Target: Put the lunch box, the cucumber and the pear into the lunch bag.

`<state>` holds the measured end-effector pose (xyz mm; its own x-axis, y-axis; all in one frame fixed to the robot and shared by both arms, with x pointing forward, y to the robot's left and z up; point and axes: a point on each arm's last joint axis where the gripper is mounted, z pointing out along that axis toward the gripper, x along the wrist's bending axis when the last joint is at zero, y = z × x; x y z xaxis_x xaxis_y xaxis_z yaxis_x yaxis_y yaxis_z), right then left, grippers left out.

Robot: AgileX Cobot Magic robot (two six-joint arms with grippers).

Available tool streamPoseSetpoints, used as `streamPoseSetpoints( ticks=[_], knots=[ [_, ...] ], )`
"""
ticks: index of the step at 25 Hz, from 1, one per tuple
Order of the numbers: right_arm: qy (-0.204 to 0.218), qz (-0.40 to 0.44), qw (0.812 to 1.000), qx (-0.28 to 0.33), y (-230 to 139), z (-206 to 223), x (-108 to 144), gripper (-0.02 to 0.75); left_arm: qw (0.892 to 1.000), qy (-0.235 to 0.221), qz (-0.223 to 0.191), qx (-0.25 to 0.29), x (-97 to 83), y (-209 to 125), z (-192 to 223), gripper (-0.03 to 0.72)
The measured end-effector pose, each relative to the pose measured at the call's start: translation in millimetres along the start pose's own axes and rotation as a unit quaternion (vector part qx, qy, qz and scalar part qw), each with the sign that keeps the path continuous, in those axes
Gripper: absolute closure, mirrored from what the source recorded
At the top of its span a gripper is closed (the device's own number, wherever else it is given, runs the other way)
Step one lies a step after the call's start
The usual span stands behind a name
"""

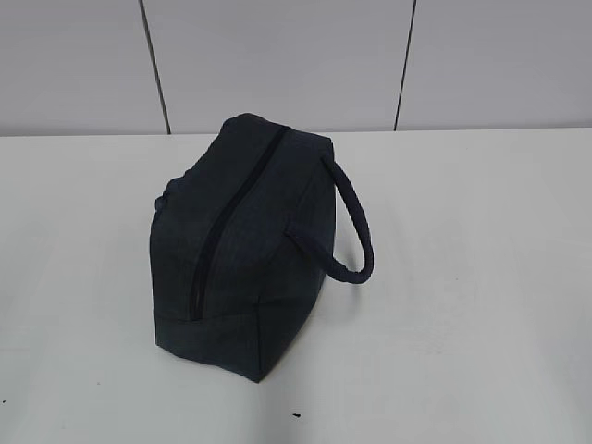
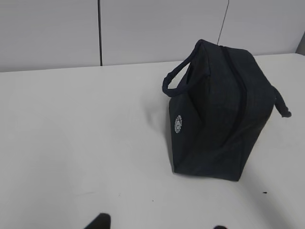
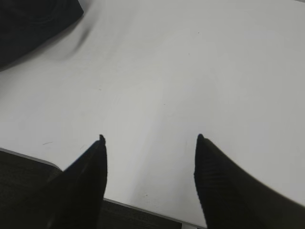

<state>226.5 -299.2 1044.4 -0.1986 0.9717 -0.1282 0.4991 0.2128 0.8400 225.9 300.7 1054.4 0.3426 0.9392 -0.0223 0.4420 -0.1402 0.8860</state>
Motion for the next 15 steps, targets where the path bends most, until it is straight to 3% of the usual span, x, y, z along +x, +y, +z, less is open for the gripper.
streamPoseSetpoints(
  ticks=[15],
  knots=[
    [0.000,0.000,1.000,0.000,0.0,0.0,0.0,0.281,1.000,-0.006,-0.003,0.000,-1.2,0.0,0.0,0.332]
  ],
)
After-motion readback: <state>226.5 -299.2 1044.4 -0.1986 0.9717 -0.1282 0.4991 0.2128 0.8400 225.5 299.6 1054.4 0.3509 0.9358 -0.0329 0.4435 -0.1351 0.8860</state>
